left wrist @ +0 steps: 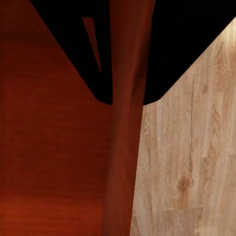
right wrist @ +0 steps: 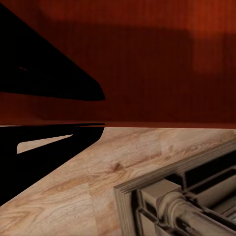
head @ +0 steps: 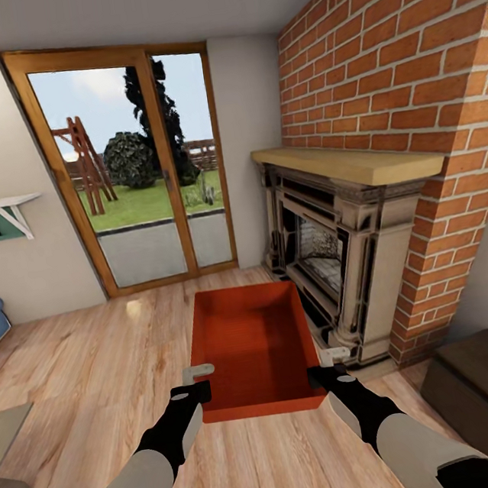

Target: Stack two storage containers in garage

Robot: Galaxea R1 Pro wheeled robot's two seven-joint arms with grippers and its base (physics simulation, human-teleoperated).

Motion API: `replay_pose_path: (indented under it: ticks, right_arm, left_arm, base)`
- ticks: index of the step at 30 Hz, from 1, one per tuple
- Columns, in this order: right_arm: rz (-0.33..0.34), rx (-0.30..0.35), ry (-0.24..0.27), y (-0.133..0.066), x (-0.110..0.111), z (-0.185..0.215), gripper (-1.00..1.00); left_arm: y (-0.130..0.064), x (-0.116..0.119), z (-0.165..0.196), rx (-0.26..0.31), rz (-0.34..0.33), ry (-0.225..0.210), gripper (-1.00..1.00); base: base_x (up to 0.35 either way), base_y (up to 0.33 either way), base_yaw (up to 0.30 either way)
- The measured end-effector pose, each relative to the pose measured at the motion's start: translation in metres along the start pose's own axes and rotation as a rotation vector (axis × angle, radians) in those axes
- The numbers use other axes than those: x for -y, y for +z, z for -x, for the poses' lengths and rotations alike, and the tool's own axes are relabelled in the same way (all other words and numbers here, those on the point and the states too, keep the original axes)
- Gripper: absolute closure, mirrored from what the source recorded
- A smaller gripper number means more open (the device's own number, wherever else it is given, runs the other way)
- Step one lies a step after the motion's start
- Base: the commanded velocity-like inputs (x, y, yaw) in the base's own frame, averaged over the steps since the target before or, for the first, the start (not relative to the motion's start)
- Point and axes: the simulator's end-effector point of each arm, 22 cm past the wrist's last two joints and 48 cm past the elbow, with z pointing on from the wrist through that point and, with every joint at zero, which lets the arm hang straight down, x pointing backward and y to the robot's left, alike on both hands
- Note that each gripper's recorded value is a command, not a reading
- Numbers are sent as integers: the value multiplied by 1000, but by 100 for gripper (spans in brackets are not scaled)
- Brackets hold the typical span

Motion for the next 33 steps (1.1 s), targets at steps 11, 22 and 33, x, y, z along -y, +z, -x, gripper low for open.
replay_pose_path:
  ticks: [11,22,33]
  right_arm:
    - [0,17,0,-5,0,10,100]
    - [-1,35,-1,-10,0,19,100]
    - [-1,53,-1,-15,0,29,100]
  left_arm:
    - [-5,0,9,17,-1,-2,100]
    - [-11,0,18,35,-2,-4,100]
    - [-17,0,27,52,-3,-6,100]
  base:
    - [0,0,0]
    - [0,0,0]
    - [0,0,0]
